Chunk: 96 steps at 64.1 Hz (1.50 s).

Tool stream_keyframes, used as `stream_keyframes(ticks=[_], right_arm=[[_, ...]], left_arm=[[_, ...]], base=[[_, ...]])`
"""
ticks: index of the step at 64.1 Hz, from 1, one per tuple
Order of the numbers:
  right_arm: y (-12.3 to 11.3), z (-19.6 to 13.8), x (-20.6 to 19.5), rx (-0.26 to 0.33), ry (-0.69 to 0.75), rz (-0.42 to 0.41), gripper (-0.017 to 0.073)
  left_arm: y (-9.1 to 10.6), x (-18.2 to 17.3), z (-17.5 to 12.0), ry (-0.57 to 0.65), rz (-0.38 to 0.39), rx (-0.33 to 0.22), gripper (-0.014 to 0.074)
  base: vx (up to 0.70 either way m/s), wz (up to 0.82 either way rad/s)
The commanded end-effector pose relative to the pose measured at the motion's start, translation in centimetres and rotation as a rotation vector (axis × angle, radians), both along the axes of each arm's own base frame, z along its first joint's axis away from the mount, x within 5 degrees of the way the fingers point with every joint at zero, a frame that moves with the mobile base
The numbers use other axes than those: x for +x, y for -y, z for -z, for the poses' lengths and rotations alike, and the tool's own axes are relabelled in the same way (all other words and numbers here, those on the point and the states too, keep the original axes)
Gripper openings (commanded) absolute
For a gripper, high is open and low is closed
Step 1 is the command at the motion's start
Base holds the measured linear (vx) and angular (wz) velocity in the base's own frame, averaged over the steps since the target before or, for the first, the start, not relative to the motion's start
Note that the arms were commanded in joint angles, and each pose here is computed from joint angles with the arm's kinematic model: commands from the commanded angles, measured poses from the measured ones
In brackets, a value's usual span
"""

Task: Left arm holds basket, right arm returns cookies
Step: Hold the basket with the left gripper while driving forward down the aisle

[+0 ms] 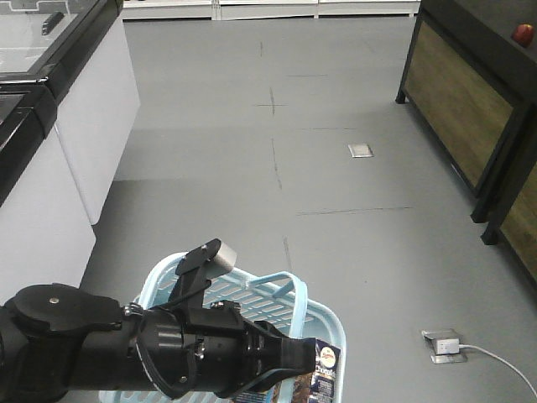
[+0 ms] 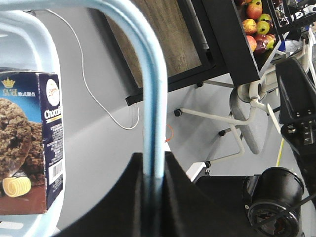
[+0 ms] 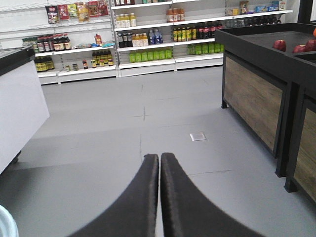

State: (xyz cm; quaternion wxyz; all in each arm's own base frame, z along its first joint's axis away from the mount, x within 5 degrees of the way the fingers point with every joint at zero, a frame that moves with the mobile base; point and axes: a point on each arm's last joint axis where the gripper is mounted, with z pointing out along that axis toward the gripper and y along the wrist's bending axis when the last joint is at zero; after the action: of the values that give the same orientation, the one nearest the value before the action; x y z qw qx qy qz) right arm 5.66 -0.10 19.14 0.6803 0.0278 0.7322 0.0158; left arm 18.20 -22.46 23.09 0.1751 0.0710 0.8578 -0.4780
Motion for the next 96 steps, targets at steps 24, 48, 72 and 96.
stream_keyframes(ticks=[24,48,72,96], right_arm=[[-0.02,-0.63,-0.05,-0.012,0.083,-0.003,-0.0008],[-0.02,-0.63,-0.05,-0.012,0.083,-0.003,-0.0008],[-0.02,-0.63,-0.05,-0.012,0.083,-0.003,-0.0008],[-0.02,-0.63,-0.05,-0.012,0.083,-0.003,-0.0008]], left_arm=[[0.25,-0.21,-2.36,0.023,0.000,-0.099,-0.0006],[0.25,-0.21,-2.36,0.023,0.000,-0.099,-0.0006],[0.25,-0.21,-2.36,0.023,0.000,-0.099,-0.0006],[0.25,-0.21,-2.36,0.023,0.000,-0.099,-0.0006]], base=[[0.23,-0.10],[0.25,0.02],[0.24,0.01],[0.28,0.01]])
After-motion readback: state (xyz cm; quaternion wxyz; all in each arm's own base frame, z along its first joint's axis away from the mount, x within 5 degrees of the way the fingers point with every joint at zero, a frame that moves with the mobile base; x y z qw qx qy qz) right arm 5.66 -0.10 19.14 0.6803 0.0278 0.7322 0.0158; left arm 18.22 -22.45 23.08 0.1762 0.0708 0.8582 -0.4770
